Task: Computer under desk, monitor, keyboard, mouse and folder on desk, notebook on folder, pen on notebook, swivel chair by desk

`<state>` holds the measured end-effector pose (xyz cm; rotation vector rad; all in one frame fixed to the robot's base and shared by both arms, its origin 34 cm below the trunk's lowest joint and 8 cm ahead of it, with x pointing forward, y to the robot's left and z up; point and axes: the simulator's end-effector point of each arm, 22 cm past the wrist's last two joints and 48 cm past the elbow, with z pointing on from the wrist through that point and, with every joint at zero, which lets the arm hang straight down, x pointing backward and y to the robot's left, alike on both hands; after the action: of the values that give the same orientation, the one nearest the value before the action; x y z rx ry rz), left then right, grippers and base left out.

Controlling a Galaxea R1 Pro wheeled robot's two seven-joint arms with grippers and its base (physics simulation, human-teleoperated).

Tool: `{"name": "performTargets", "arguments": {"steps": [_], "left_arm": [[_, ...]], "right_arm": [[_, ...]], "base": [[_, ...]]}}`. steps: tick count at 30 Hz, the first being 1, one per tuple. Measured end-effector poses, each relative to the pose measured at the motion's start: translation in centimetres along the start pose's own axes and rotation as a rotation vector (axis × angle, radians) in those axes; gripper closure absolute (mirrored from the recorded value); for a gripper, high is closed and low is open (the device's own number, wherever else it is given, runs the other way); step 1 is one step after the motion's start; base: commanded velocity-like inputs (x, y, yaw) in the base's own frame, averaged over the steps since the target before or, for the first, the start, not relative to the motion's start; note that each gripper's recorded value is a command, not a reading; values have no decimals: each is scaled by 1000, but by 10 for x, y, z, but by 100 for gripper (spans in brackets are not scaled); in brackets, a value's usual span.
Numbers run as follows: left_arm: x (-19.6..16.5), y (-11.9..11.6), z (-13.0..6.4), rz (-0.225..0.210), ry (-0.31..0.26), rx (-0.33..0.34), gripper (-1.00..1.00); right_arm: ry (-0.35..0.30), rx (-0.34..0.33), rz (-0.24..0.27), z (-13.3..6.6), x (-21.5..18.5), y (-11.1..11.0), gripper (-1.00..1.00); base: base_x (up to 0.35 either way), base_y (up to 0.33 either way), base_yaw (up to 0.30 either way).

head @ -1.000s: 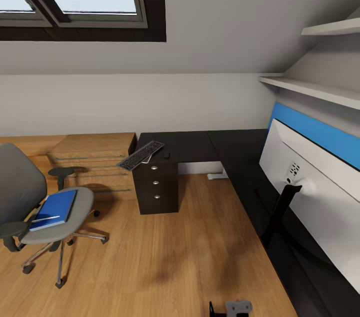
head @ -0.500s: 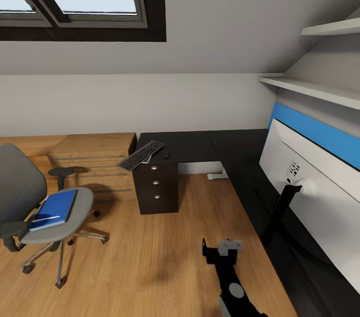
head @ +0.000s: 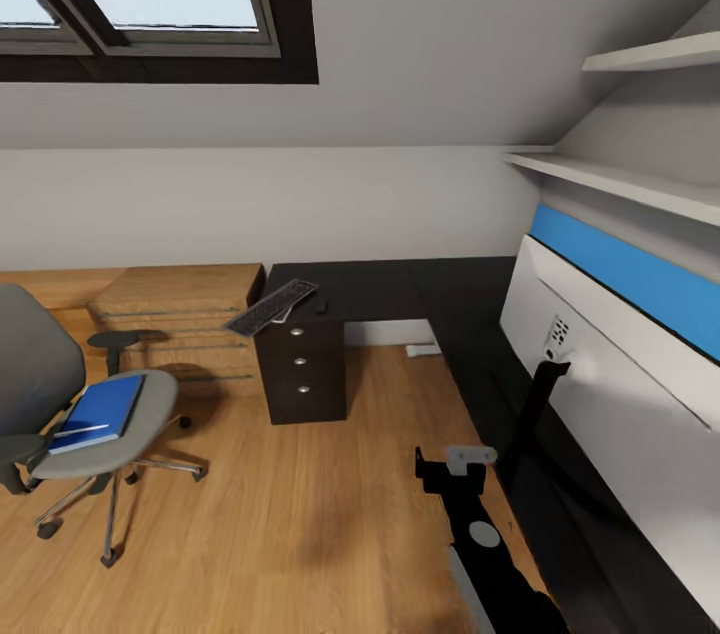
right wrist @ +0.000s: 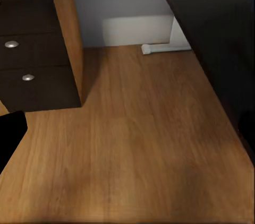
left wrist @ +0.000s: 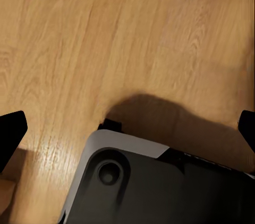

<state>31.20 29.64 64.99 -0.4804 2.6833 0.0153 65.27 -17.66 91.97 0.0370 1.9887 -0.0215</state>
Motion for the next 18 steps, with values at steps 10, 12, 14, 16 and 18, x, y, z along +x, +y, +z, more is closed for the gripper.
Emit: {"name": "performTargets", "arguments": {"steps": [10, 12, 14, 16, 18], "left_arm": [[9, 6, -1, 2, 3, -12, -100], [10, 6, -1, 1, 3, -12, -100], [10, 6, -1, 1, 3, -13, -100], [10, 7, -1, 1, 3, -13, -100], [9, 7, -1, 1, 3, -14, -100]], "right_arm": [[5, 16, -17, 0, 3, -15, -100], [5, 16, -17, 0, 3, -15, -100], [5, 16, -17, 0, 3, -15, -100], [4, 16, -17, 0, 3, -15, -100], [4, 16, -17, 0, 3, -15, -100]], "base": [[-106, -320, 0], [-33, -336, 0], [-11, -329, -2], [-4, -198, -78], [-2, -127, -129]]}}
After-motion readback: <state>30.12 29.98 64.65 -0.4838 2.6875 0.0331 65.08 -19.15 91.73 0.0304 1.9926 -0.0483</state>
